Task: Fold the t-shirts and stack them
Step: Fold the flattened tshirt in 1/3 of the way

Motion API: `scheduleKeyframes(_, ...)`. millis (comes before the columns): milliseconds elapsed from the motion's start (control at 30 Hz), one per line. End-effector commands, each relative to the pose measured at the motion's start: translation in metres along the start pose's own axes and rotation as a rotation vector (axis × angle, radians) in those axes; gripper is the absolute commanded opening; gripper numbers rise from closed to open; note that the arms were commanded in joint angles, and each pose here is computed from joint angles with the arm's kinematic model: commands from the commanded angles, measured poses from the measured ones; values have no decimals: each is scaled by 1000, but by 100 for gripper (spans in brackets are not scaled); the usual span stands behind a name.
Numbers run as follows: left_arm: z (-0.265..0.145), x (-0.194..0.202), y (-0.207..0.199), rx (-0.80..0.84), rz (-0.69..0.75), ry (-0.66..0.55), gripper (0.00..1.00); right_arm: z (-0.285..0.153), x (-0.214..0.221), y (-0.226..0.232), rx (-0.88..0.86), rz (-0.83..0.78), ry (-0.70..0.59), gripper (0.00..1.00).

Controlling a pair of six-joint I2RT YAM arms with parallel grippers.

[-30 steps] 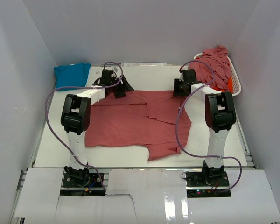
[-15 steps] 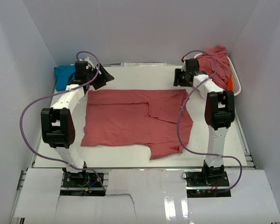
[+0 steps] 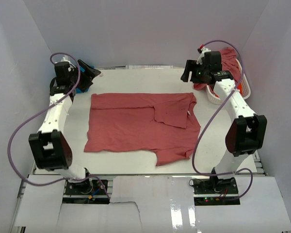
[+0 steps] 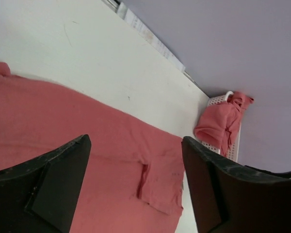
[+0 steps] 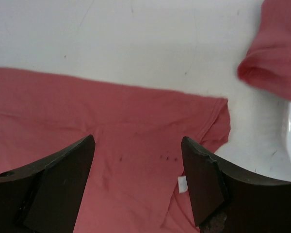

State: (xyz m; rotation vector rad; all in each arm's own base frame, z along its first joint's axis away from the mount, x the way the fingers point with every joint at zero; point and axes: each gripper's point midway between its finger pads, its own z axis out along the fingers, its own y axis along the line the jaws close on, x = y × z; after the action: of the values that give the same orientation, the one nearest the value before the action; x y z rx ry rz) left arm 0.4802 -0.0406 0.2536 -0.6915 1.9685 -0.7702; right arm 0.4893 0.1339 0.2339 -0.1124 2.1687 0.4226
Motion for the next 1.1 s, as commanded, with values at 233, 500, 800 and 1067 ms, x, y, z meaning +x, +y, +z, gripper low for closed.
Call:
scheduleKeyframes(233,-90,28,-24,47,78,-16,96,-42,78,31,-44,112,203,78)
scheduleKeyframes(500,-58,100,20,-73,115,170,98,-27,113,25,-12,167,294,79)
scheduleKeyframes(800,-28,107,45,-169,139,200,98,-4,137,15,47,173,422,79)
scheduleKeyframes(1067,-2,114,55,-200,108,256,98,14,166,-1,102,161,524,79)
